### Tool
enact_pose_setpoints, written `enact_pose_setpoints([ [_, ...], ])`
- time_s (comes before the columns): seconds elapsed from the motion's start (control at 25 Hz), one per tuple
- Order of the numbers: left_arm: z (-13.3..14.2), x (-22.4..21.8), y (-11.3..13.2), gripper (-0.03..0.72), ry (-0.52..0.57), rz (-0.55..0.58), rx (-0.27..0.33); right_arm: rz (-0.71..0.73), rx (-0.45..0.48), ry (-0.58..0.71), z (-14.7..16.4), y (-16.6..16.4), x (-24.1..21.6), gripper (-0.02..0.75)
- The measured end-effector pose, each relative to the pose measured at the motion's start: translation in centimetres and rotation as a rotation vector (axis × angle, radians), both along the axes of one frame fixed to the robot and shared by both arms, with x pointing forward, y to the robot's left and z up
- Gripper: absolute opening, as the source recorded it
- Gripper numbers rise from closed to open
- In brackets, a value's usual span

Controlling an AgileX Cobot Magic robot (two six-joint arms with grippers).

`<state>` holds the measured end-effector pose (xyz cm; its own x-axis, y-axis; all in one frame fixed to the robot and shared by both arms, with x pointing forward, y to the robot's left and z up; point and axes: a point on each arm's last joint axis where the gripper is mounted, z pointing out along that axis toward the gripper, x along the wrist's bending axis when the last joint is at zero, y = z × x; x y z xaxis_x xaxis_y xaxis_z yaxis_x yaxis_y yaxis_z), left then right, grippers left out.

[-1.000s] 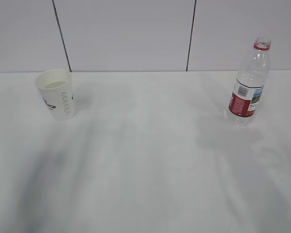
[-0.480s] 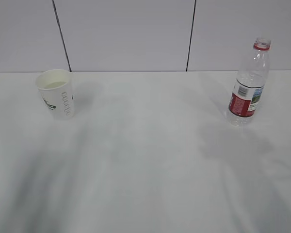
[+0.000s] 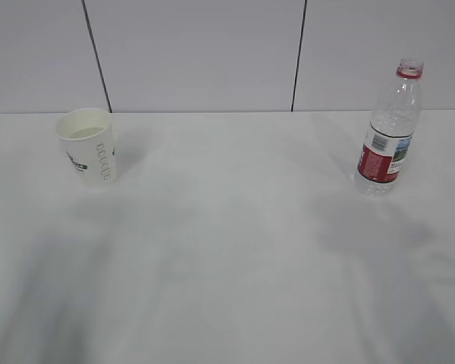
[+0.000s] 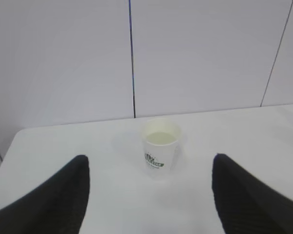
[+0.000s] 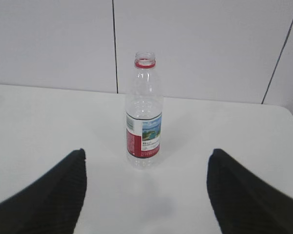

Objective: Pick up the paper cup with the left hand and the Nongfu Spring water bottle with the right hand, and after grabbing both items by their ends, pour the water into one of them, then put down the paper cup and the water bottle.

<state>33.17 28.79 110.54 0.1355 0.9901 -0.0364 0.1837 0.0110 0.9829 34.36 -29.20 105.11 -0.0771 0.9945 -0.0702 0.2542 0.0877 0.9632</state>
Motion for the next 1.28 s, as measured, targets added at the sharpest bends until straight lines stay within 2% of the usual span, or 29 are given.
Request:
enact_pose_setpoints([
  [0.24, 0.6, -0.9, 0.2, 0.571, 0.090, 0.012, -0.008, -0.015, 0.012, 0.074, 1.1, -0.1, -0.6, 0.512],
  [0.84, 2.5, -3.6, 0.8, 0.553, 0.319, 0.038, 0.002, -0.031, 0.008, 0.295, 2.3, -0.3, -2.1, 0.503],
  [1.0, 2.4, -4.9, 1.0, 0.552, 0.323, 0.036, -0.006, -0.033, 0.012, 0.328, 2.4, -0.4, -3.0, 0.503],
  [1.16, 2.5, -6.0, 1.2, 0.550, 0.288, 0.035, -0.014, -0.035, 0.016, 0.292, 2.6, -0.5, -4.6, 0.501],
  [1.28, 2.3, -6.4, 1.3, 0.550, 0.305, 0.038, -0.011, -0.038, 0.017, 0.280, 2.6, -0.7, -5.7, 0.501],
])
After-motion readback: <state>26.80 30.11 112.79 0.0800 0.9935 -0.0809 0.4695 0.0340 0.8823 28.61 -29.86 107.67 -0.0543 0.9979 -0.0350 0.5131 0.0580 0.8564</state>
